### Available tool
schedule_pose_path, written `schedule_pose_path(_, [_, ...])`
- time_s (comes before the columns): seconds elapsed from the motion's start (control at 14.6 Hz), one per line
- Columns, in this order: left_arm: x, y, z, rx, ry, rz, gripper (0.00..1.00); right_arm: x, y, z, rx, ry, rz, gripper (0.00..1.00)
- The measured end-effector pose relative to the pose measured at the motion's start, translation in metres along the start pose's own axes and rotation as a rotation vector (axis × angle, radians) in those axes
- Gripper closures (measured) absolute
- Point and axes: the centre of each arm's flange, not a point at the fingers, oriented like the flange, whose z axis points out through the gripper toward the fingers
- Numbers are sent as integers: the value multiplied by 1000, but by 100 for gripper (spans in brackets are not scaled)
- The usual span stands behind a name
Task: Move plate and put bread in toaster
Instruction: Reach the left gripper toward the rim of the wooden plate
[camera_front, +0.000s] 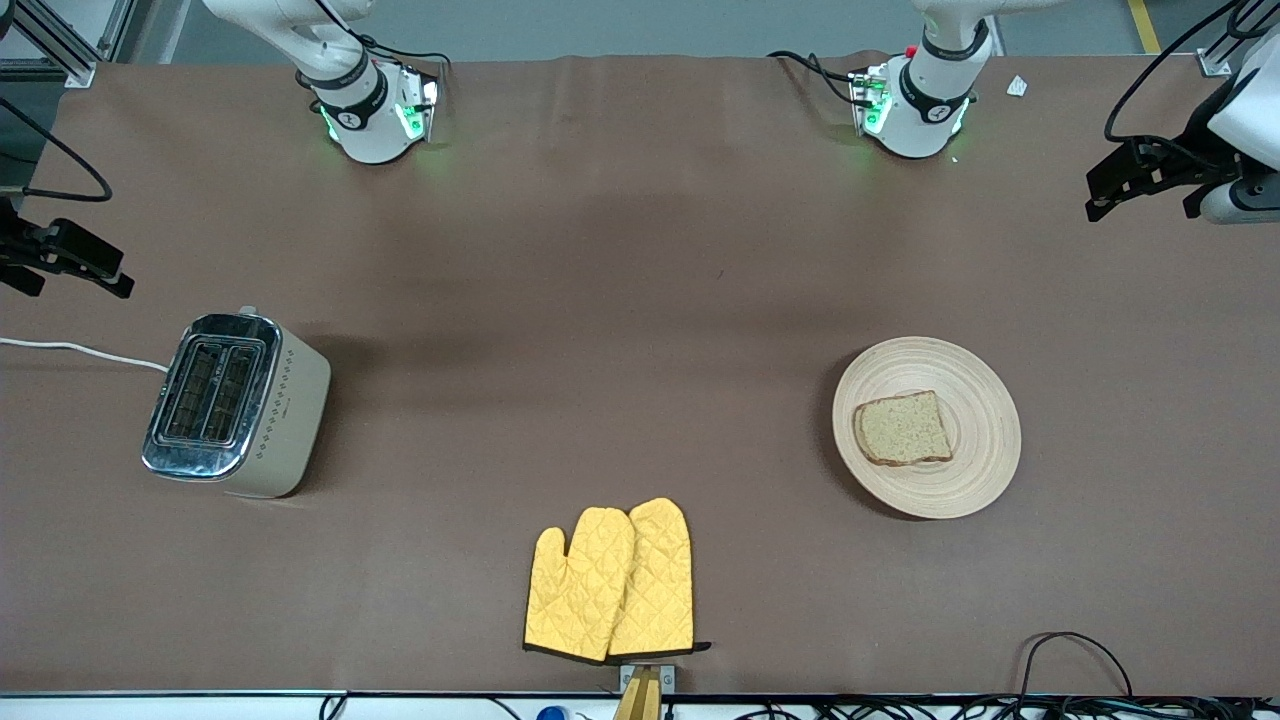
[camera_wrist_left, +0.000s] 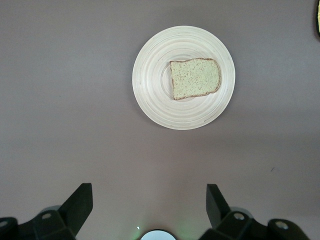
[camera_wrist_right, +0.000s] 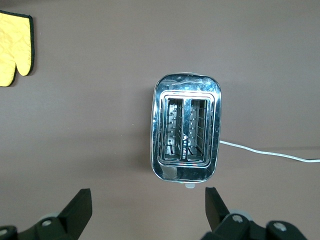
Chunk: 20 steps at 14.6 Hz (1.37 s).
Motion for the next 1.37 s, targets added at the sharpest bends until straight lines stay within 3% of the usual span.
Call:
schedule_pose_path(0.48, [3, -7, 3, -16, -8, -12, 0, 0, 0, 0, 0, 0, 0, 0])
schedule_pose_path(0.69, [24, -44, 29, -117, -39, -71, 0, 0, 0, 0, 0, 0, 0, 0])
schedule_pose_path(1.1, [75, -109, 105, -209, -57, -141, 0, 0, 0, 0, 0, 0, 0, 0])
schedule_pose_path(1.37, [96, -168, 178, -392, -77, -92, 0, 0, 0, 0, 0, 0, 0, 0])
